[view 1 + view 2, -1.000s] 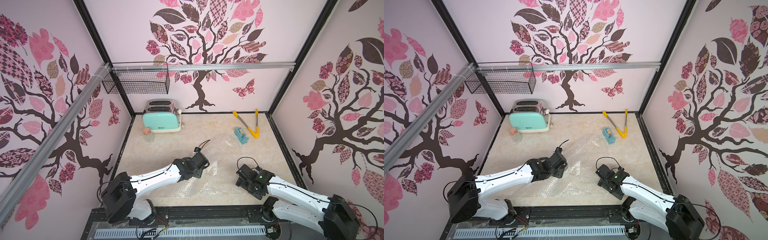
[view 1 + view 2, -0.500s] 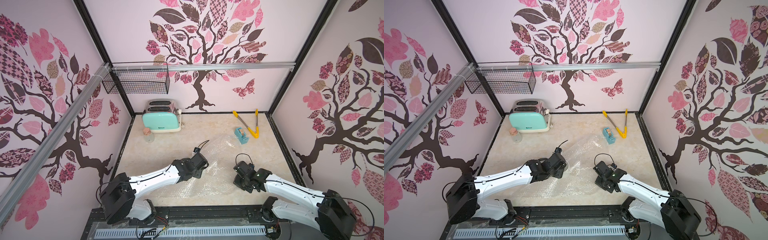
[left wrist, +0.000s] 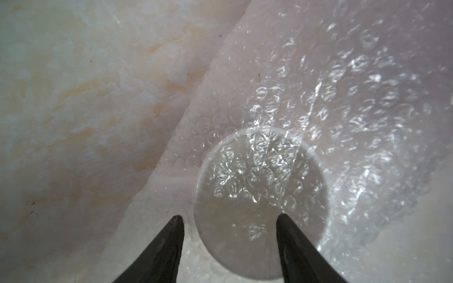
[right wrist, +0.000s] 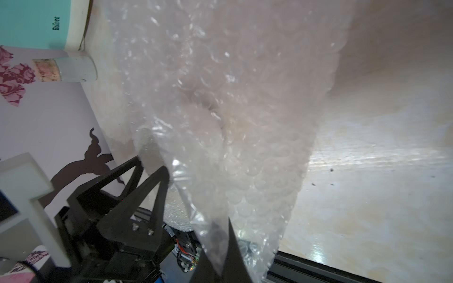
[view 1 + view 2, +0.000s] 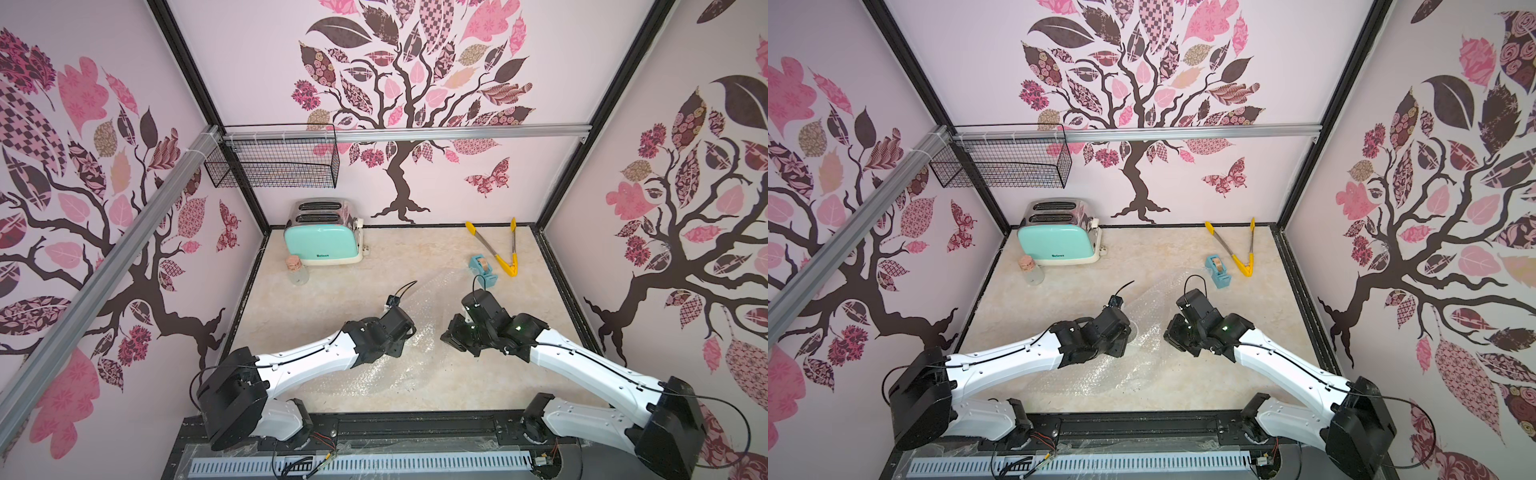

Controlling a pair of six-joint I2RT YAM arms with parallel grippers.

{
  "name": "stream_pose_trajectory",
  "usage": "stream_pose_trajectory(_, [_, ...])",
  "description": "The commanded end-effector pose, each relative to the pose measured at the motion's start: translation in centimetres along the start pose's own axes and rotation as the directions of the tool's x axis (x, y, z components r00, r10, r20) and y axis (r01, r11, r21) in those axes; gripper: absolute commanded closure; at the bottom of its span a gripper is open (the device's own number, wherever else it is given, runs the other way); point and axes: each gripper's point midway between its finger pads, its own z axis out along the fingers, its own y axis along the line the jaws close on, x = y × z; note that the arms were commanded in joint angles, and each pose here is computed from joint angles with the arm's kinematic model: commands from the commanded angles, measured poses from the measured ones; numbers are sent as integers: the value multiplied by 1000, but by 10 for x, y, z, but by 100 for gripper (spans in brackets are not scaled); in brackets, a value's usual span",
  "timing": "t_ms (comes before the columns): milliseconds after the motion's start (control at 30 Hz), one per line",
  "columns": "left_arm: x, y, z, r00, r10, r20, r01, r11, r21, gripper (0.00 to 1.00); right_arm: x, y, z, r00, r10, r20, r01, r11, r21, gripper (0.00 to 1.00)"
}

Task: Wrap mugs in bubble wrap
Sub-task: Wrap the mug in bubble wrap.

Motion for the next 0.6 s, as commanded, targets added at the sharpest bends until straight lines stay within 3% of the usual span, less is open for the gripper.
stream_pose_trajectory(0, [10,-2,2,999,33,-29,-32,999,11,36,8,28,2,996,14,-83,-21,996,-81,100])
stream_pose_trajectory(267, [11,-3,-2,999,40,-8,-40,999,19,37,3,80,2,989,45,-140,-70,980,-184,100])
stream_pose_trajectory(567, [10,-5,-6,999,39,30,-40,998,40,38,-8,105,38,980,63,-189,-98,979,-180,100])
